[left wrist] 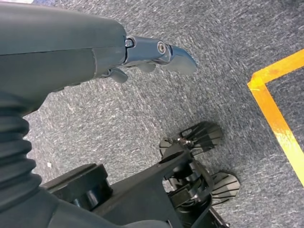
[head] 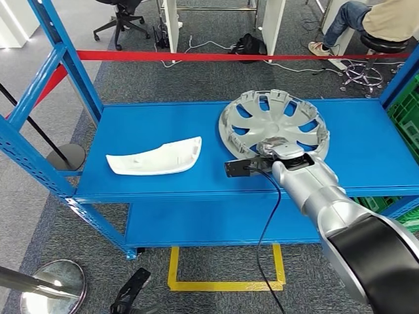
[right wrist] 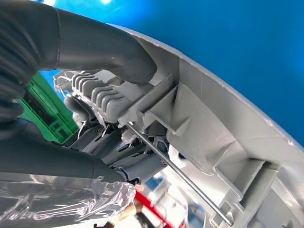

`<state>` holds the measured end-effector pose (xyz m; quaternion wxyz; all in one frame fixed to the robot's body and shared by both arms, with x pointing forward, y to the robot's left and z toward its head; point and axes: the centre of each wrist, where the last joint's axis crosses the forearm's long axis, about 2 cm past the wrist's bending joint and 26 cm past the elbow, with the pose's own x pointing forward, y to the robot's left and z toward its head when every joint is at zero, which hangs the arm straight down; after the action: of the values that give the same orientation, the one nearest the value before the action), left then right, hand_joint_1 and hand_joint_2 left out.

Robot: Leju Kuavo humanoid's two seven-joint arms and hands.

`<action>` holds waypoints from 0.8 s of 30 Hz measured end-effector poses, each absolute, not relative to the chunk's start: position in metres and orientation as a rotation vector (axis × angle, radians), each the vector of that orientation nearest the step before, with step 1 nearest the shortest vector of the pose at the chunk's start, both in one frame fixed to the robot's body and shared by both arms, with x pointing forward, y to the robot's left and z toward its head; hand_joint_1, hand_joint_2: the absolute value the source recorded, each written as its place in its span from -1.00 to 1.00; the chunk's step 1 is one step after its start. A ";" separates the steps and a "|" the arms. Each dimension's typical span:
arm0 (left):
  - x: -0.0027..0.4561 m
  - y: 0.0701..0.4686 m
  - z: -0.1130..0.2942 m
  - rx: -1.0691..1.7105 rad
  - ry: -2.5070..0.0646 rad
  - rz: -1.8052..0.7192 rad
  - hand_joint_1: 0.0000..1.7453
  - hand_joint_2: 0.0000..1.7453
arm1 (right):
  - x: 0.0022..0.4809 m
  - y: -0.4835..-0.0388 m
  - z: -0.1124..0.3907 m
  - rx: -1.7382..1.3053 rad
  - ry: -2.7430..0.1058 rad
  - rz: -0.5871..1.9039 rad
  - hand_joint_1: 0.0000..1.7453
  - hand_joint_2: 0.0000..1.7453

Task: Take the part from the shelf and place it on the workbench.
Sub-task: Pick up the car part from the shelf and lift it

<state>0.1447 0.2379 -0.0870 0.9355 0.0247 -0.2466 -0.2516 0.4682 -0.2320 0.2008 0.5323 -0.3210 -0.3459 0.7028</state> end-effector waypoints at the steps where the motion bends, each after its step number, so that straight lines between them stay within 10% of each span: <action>1: 0.144 0.238 -0.087 0.053 -0.503 -0.512 -1.00 1.00 | 0.470 -0.231 0.205 -0.775 -0.854 1.671 1.00 1.00; 24: 0.133 0.247 -0.091 0.083 -0.503 -0.488 -1.00 1.00 | 0.483 -0.186 0.301 -0.982 -1.487 1.502 1.00 1.00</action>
<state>0.1332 0.2465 -0.0912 0.9384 0.0404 -0.2462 -0.2391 0.4825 -0.1860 0.3014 0.3947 -0.3871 -0.5863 0.5921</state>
